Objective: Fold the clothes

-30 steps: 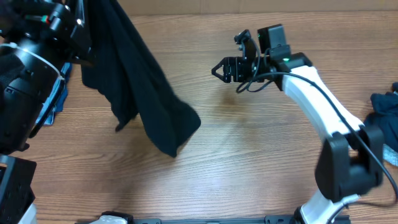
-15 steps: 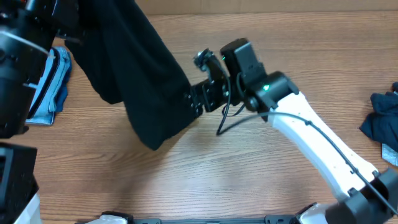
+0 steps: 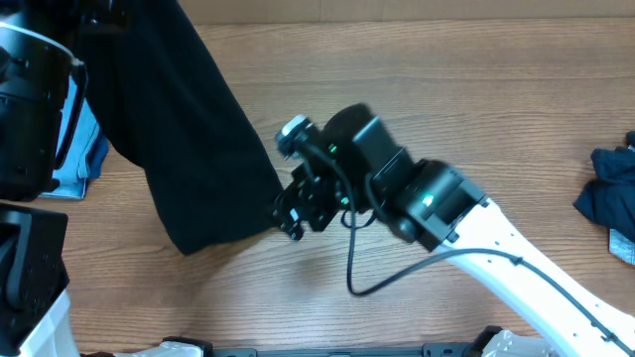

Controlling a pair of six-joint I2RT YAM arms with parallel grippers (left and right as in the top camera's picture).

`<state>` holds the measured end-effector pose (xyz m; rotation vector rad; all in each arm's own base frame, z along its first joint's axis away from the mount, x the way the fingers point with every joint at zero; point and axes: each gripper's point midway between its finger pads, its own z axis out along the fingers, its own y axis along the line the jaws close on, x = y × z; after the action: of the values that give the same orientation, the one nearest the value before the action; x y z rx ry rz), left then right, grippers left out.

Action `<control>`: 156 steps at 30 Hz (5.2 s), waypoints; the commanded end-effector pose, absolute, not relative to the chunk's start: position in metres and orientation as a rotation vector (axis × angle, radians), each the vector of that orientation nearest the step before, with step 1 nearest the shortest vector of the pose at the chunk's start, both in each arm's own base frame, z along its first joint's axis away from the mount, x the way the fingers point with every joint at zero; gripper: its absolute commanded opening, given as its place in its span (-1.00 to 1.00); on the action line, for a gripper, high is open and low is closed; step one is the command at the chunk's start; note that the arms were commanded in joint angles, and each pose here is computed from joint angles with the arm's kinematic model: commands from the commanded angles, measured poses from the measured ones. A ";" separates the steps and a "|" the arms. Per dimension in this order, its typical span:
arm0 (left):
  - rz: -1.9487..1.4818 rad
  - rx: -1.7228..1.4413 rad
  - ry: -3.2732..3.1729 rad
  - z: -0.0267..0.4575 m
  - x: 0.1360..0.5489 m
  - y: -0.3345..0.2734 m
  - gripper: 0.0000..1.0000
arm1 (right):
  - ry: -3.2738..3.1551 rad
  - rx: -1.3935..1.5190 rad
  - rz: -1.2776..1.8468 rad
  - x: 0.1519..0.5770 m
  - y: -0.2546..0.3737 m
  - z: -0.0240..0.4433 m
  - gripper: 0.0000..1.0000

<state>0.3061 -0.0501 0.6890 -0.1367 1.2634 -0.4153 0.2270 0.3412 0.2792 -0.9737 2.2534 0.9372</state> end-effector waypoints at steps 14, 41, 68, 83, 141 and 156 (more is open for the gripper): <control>-0.208 -0.368 1.228 0.683 0.333 -0.036 -0.92 | 2.296 -0.909 0.738 0.242 0.343 0.261 0.99; 0.007 -0.488 1.100 0.706 0.320 -0.044 -0.92 | 2.315 -0.760 0.543 0.284 0.344 0.229 0.78; -0.043 -0.534 1.043 0.721 0.299 -0.038 -0.92 | 2.260 -0.716 0.608 0.292 0.356 0.216 0.79; -0.033 -0.539 1.015 0.733 0.283 -0.028 -0.92 | 2.225 -0.722 0.690 0.292 0.370 0.222 -0.56; 0.270 -0.498 1.800 0.512 0.403 -0.007 0.18 | 1.870 -0.248 0.277 0.356 0.171 0.419 -0.92; -0.357 0.436 2.120 0.453 0.381 -0.151 0.14 | 1.775 -0.215 0.193 0.359 0.157 0.452 -0.92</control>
<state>0.3990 -0.1044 0.4567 0.0945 2.1246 -0.1304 0.3612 0.1666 0.4241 -0.2403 1.8506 0.2249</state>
